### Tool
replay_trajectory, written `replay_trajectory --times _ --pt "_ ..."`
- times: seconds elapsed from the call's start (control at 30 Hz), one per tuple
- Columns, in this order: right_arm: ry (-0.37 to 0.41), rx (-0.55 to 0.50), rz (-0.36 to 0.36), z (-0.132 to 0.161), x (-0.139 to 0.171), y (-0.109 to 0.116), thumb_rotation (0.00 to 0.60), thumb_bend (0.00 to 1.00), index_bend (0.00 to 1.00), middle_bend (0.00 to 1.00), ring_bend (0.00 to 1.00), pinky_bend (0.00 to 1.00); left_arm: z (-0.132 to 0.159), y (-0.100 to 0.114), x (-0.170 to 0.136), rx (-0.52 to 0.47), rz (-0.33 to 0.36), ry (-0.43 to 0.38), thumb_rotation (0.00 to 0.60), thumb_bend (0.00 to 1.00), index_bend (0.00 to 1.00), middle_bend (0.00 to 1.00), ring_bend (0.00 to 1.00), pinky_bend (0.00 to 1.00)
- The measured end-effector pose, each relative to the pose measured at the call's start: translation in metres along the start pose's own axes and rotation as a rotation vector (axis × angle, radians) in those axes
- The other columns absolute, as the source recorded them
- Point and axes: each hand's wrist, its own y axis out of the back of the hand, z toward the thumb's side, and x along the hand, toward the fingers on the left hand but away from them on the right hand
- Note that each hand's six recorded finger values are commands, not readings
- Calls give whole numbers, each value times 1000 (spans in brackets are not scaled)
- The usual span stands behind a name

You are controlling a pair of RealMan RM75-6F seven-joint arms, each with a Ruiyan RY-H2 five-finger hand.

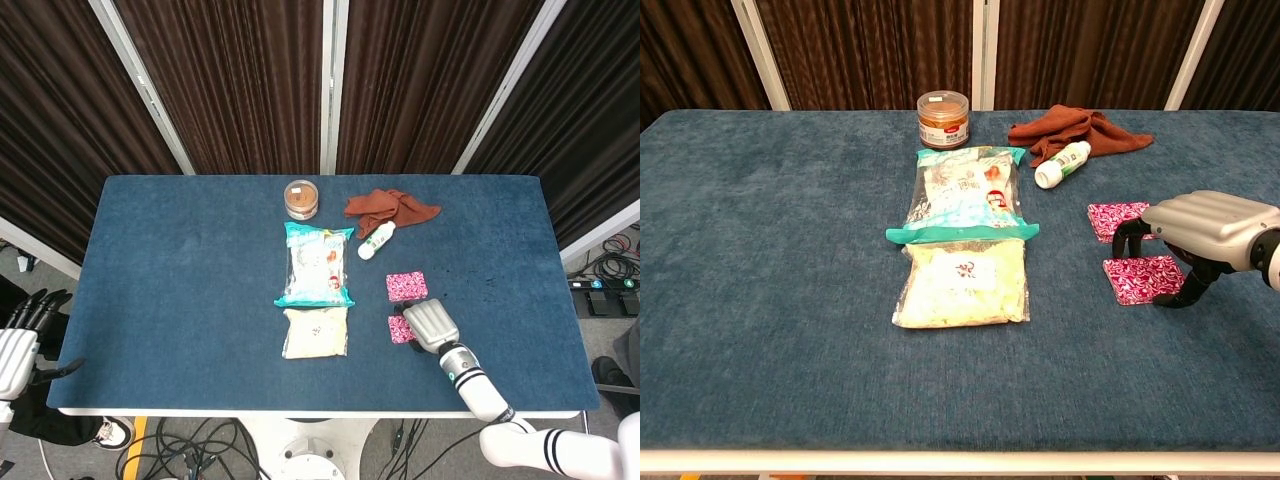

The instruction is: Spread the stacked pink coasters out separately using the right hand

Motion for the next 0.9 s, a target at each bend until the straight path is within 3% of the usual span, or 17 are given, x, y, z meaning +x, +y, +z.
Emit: replay_trajectory --times 0.9 --pt "-8 -1 -19 -2 1 3 600 203 384 438 761 885 -1 -1 0 -3 -2 3 600 20 124 100 0 128"
